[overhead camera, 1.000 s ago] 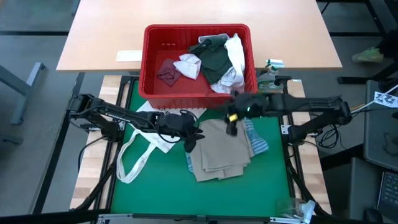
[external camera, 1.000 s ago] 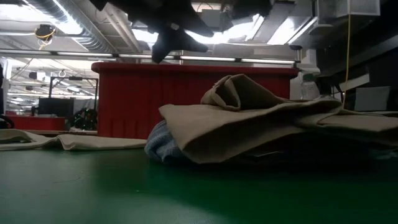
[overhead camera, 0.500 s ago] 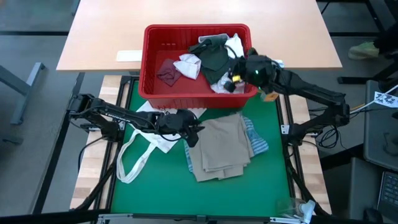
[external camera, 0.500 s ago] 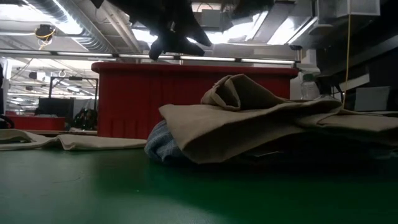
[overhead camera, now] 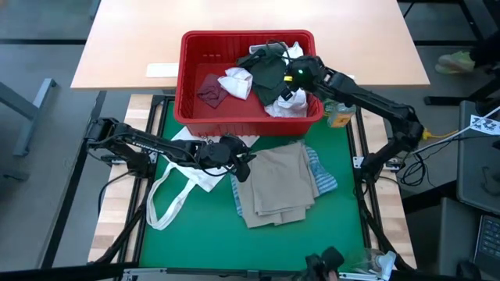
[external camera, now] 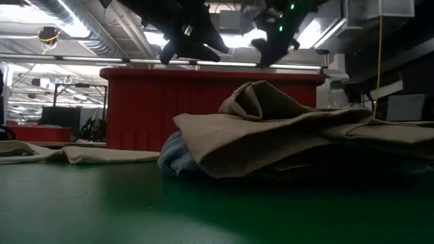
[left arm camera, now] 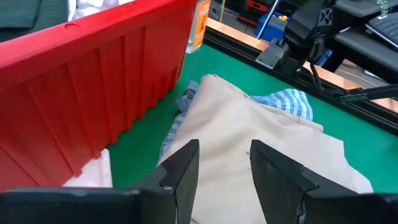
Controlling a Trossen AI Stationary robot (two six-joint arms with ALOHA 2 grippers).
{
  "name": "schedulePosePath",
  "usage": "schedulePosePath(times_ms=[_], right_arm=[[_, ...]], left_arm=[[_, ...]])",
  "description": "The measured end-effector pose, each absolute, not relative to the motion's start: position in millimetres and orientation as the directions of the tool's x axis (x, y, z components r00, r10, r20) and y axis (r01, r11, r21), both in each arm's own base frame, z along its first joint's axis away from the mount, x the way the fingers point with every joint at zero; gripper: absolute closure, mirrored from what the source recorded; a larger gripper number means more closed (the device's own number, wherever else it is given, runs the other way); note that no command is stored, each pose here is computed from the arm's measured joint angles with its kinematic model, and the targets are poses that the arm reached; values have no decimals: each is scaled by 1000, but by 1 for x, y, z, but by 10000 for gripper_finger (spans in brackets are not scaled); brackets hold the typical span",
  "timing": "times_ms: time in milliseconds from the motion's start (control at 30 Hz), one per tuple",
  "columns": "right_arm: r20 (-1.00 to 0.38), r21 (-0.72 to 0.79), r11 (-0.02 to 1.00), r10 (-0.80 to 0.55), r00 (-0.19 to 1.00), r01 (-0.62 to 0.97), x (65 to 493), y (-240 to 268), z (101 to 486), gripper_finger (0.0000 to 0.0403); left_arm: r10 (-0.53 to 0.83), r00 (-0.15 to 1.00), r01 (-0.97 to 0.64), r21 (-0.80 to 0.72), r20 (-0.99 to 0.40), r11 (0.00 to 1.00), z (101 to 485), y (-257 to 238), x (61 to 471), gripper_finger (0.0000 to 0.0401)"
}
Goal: Fold Laundry from Bin
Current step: Remove the white polo shirt from the red bin
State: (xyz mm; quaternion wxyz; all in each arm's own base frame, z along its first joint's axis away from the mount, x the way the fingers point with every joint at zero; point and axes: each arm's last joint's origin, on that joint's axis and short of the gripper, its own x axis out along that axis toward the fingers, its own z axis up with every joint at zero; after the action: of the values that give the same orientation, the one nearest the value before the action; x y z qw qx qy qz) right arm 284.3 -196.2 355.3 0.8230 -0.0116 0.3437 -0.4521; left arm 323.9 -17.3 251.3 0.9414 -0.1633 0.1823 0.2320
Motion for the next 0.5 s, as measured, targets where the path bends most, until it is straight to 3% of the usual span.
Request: schedulePosePath(times_ms=[233, 500], right_arm=[[-670, -320, 554, -706, 230, 769, 291, -220, 315, 263], [-684, -390, 514, -717, 134, 763, 300, -231, 291, 263]], left_arm=[[377, 826, -496, -223, -419, 839, 251, -17, 324, 262], [378, 825, -497, -222, -420, 839, 251, -17, 324, 262]])
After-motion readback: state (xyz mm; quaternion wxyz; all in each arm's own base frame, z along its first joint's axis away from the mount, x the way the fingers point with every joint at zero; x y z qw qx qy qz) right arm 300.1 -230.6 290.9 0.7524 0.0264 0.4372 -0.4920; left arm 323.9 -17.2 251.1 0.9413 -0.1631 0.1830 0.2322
